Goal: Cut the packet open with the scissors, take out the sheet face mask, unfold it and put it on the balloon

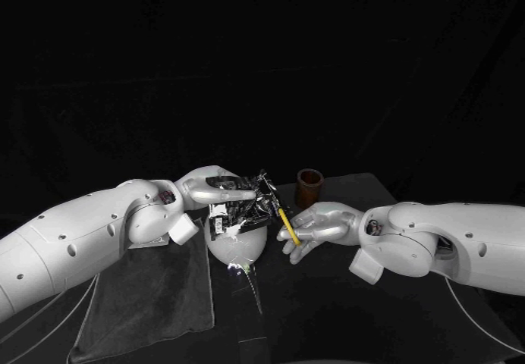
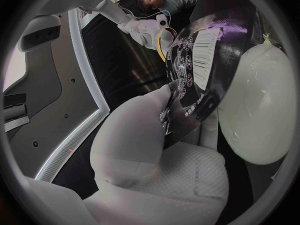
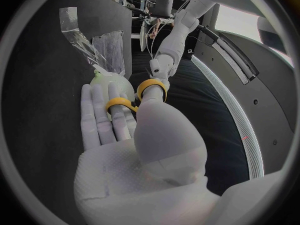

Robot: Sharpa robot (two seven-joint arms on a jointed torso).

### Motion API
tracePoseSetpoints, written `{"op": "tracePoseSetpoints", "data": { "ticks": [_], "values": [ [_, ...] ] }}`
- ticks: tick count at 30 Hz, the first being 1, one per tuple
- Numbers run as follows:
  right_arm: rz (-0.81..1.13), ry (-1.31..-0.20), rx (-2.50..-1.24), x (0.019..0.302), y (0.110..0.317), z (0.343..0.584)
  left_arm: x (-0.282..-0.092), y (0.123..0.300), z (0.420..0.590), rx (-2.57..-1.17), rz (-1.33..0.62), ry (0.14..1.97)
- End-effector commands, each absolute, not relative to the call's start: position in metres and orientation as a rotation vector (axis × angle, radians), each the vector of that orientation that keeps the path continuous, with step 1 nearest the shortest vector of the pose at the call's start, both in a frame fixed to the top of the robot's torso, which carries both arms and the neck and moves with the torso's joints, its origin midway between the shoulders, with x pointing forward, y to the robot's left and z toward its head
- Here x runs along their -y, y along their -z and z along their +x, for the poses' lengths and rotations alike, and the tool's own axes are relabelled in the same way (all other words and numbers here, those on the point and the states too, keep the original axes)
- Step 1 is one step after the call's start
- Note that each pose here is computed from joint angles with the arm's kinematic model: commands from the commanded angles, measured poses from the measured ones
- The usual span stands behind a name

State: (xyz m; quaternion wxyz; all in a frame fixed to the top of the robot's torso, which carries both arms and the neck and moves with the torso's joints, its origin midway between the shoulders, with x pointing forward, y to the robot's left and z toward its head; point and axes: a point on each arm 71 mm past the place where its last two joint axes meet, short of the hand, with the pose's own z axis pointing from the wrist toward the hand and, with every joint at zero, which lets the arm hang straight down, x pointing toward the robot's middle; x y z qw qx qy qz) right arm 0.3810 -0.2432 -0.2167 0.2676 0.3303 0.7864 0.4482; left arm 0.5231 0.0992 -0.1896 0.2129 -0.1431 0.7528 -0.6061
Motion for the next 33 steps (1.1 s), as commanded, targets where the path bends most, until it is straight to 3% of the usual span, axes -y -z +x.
{"op": "tracePoseSetpoints", "data": {
  "ticks": [1, 33],
  "values": [
    [0.891, -1.245, -2.106, 0.2433, 0.2146, 0.3819, -0.096, 0.1872, 0.5213, -2.061, -0.306, 1.666],
    [0.888, -1.262, -2.129, 0.2477, 0.2099, 0.3858, -0.0964, 0.1864, 0.5197, -2.043, -0.217, 1.636]
  ]
}}
